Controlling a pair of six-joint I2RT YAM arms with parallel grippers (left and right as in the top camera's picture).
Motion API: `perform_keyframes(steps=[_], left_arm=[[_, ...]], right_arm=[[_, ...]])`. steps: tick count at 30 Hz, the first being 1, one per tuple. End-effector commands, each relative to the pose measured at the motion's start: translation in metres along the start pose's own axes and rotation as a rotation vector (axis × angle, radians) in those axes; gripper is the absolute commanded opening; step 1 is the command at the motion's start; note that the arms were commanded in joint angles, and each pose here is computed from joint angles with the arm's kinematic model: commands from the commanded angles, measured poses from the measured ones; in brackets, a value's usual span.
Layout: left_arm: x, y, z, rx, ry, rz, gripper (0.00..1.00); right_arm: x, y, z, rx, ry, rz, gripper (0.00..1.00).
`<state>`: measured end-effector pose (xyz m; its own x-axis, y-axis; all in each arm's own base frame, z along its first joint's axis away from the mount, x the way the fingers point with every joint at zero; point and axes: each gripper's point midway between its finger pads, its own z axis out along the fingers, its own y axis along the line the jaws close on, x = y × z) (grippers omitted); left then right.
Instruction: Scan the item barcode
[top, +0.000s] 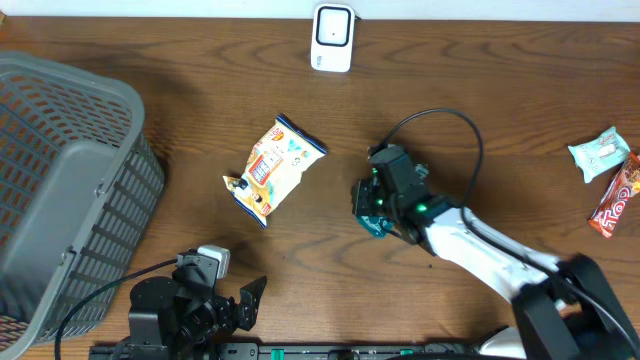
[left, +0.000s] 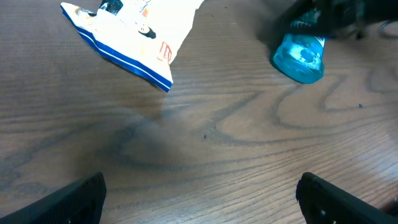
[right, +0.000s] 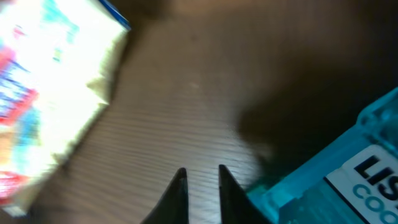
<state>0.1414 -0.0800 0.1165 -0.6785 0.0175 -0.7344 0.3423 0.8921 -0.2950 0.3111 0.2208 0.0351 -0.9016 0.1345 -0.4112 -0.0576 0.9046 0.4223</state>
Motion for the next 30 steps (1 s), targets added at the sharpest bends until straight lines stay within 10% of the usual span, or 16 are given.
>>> perform_keyframes(steps=[1,13,22,30], left_arm=[[-0.003,0.000,-0.002,-0.006,-0.009,0.012,0.98],[-0.002,0.000,-0.002,-0.006,-0.008,0.012,0.98],[-0.002,0.000,-0.002,-0.006,-0.008,0.012,0.98],[-0.002,0.000,-0.002,-0.006,-0.008,0.012,0.98]], right_arm=[[0.013,-0.010,0.012,0.048,0.043,0.001,0.01],[0.045,-0.049,-0.036,0.269,0.162,-0.002,0.03],[-0.008,-0.043,-0.088,0.361,-0.038,-0.035,0.69],[0.005,-0.090,-0.053,0.598,0.032,-0.084,0.76]])
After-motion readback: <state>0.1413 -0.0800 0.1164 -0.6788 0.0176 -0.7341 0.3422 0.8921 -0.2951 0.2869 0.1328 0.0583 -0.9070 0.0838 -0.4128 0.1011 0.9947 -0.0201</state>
